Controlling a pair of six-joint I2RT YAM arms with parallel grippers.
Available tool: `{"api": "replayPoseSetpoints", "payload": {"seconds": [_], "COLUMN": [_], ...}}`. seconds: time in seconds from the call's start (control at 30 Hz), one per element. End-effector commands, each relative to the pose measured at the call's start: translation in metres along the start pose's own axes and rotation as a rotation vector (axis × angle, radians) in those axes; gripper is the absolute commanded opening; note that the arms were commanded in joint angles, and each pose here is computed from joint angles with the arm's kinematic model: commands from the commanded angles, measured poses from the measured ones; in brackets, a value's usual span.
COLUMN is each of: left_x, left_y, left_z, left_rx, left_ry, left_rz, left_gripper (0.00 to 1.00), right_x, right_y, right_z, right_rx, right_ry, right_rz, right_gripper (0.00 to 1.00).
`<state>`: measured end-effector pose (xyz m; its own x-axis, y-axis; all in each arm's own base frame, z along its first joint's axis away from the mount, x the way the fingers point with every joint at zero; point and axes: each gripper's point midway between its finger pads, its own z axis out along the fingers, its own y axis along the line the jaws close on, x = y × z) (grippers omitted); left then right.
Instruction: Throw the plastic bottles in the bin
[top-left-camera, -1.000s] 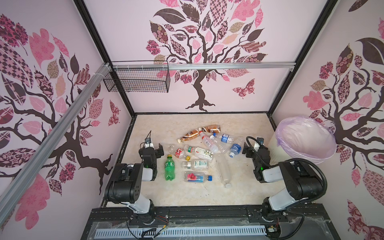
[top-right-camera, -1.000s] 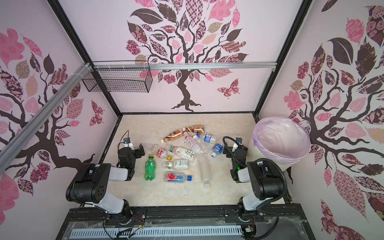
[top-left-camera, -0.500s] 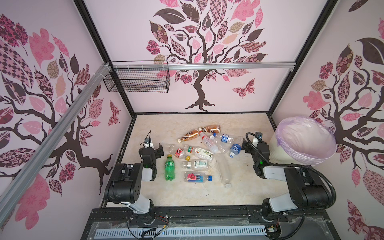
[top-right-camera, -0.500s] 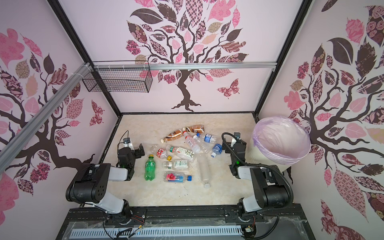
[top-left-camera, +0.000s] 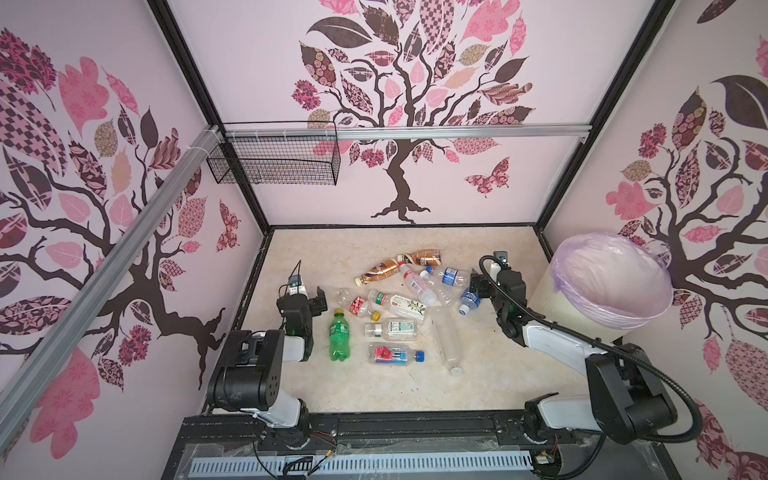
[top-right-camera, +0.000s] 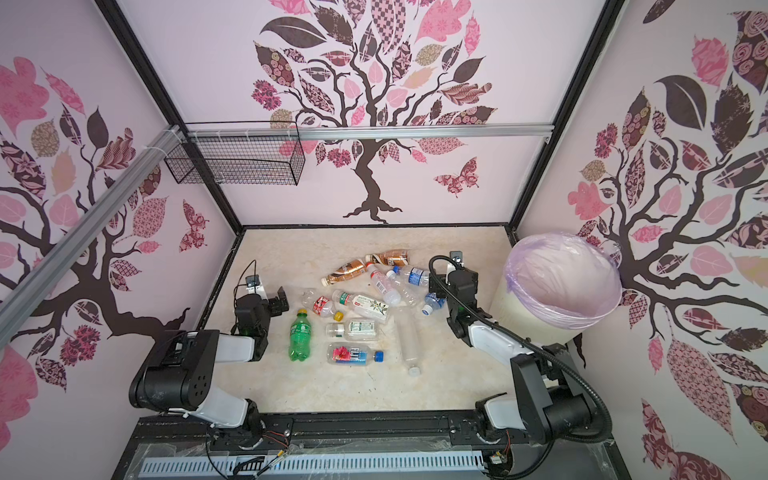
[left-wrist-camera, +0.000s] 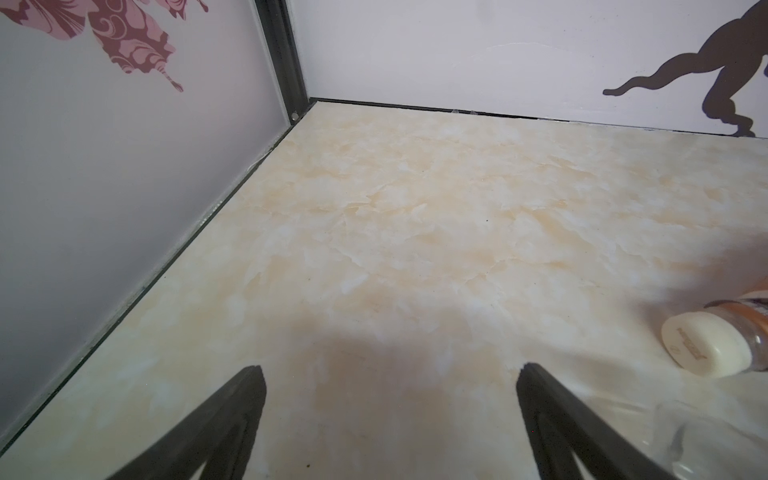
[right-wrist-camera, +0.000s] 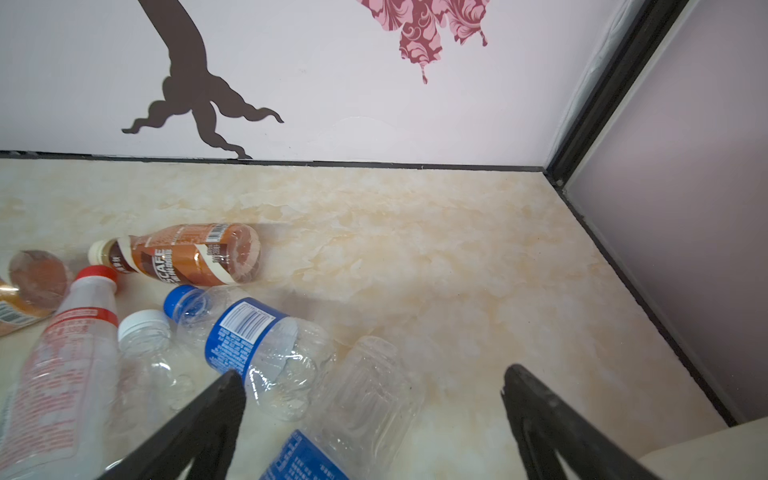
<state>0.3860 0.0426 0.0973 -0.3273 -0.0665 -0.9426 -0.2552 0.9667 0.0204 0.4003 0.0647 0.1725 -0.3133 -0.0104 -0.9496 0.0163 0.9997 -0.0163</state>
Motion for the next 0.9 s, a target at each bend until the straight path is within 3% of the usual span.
{"api": "replayPoseSetpoints", "payload": {"seconds": [0.0,0.17,0.43,0.6,0.87], "left_x": [-0.029,-0.048,-0.094,-0.117,-0.163], "left_y": [0.010,0.023,0.001,-0.018,-0.049], "left_z": [-0.003,-0.020,-0.062,-0.087,-0.129], "left_rx": [-0.061,-0.122,-0.111,-0.019,0.170], "left_ry": [-0.024,-0.031,-0.049,-0.037,-0.065], "left_rz": [-0.033,-0.079,-0.077,-0.168,-0.224], "left_gripper": [0.98,0.98,0.98,0.98,0.98], "right_x": [-0.028,-0.064,-0.122,-0.155,-0.212], "right_y": [0.014,0.026,0.034,0.045,0.030], "right_z": [-0.010,-0.014,-0.036,-0.037,-0.066], "right_rx": [-0.083,-0.131,-0.201,-0.235,-0.198], "right_ry": [0.011,0.081,0.005,0.079,0.009], "right_rz": [0.056,0.143,0.281,0.250,0.226], "right_gripper": [0.99,1.00,0.99,1.00,1.00]}}
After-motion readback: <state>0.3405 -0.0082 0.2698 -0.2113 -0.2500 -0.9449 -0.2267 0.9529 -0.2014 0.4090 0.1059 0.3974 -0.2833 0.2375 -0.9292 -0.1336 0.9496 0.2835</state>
